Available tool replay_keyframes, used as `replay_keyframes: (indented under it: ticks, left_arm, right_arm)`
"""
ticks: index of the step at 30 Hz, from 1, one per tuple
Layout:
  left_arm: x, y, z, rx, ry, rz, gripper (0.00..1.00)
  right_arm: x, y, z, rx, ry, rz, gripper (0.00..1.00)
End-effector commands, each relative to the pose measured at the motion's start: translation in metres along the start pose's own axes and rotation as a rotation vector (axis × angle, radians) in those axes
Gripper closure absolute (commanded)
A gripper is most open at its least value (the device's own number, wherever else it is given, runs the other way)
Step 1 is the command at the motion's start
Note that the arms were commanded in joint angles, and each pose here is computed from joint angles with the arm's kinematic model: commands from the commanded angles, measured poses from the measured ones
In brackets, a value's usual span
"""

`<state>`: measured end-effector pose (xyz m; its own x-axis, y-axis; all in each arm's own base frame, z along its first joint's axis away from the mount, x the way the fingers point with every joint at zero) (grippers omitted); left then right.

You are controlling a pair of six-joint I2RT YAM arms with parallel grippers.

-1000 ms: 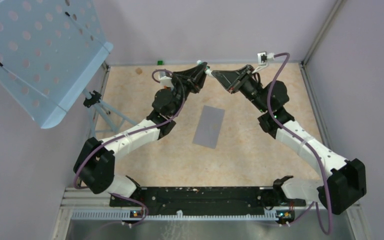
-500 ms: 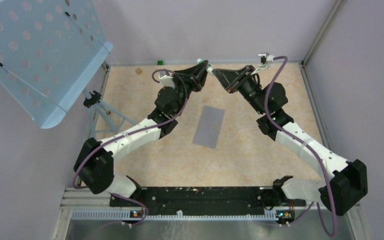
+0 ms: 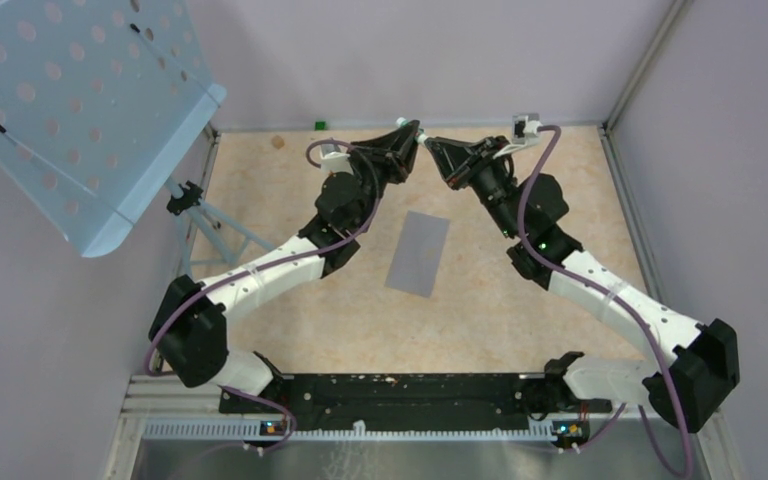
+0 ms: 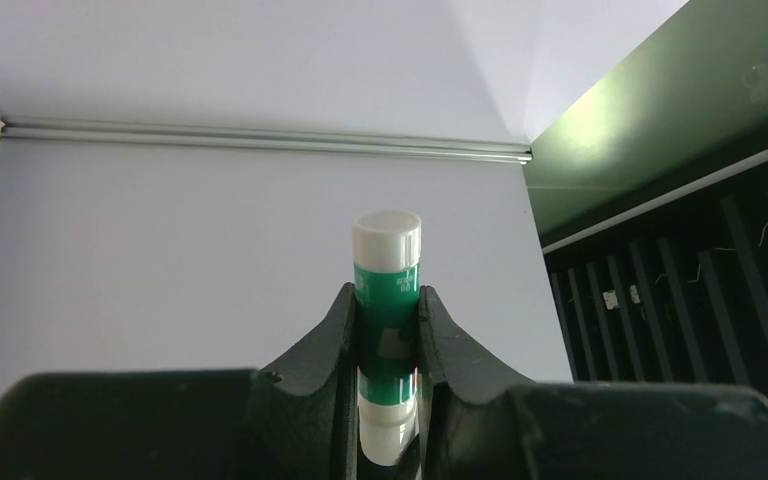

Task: Place the letter into the envelope and seal it

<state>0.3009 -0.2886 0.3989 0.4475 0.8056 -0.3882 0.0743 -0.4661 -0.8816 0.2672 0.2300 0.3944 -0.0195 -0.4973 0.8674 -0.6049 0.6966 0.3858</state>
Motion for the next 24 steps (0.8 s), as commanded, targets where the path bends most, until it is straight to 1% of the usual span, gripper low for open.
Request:
replay_keyframes:
  ticks: [1, 8, 17, 24]
  left_arm:
    - [-0.027, -0.019, 0.002, -0.047, 0.095, 0.047, 1.0]
    - [-0.035, -0.023, 0.001, -0.061, 0.131, 0.059, 1.0]
    - [-0.053, -0.023, 0.008, -0.067, 0.206, 0.066, 1.0]
    - [-0.057, -0.021, 0.008, -0.059, 0.232, 0.063, 1.0]
  right_arm:
    - [0.0, -0.001, -0.001, -0.061, -0.024, 0.087, 1.0]
    - [-0.005, -0.005, -0.007, -0.091, -0.02, 0.124, 1.0]
    - [-0.019, -0.009, -0.012, -0.101, 0.034, 0.139, 1.0]
    - [-0.023, -0.01, -0.012, -0.112, 0.064, 0.14, 1.0]
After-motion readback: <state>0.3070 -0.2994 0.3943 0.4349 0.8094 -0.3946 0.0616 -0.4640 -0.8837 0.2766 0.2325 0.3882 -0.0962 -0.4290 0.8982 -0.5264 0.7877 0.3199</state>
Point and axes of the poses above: each gripper's point midway between its finger pads, its own z axis back along the fingers, its own y axis along the line the jaws close on, x = y × z, the point moved 7 cm from there along z, back along the fingers, and after that the axes turned 9 degrees about z, right-handed, at the moved point
